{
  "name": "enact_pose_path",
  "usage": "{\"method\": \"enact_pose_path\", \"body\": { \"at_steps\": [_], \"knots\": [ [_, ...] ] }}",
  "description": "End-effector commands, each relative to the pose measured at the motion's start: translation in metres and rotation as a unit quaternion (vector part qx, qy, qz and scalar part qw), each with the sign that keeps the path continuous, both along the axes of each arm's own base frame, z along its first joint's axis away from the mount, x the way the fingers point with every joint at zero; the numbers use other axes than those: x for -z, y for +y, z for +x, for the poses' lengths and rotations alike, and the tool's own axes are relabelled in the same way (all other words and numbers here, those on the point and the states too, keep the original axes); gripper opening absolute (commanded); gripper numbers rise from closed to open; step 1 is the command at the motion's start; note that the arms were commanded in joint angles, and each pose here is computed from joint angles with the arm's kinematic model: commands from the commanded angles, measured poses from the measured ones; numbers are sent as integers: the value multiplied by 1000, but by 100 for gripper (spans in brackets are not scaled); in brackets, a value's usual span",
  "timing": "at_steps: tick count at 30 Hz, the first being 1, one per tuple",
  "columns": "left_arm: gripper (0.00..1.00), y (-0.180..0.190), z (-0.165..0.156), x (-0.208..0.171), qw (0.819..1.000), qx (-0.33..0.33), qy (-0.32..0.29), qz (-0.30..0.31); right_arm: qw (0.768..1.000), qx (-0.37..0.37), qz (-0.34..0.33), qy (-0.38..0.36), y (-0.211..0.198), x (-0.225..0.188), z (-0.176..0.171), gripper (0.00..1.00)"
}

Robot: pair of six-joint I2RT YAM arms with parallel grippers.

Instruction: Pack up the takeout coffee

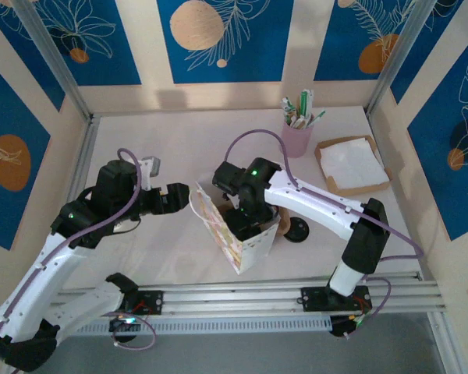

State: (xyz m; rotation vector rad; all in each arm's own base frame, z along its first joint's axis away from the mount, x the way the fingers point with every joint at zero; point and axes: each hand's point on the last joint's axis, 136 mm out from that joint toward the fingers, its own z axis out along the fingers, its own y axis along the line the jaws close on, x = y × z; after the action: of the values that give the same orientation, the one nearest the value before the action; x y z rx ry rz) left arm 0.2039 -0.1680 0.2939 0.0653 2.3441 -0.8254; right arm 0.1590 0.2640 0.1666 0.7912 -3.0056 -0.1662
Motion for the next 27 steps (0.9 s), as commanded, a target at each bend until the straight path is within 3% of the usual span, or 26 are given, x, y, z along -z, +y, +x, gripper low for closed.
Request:
{"method": "enact_pose_path", "body": {
  "at_steps": [1,27],
  "knots": [
    [96,-1,0,-3,1000,-2,-8,-3,1000,3,-16,3,-8,-3,-1,68],
    [96,-2,0,-5,1000,1,-10,-4,1000,1,-17,-3,-7,-6,-1,68]
  ]
}}
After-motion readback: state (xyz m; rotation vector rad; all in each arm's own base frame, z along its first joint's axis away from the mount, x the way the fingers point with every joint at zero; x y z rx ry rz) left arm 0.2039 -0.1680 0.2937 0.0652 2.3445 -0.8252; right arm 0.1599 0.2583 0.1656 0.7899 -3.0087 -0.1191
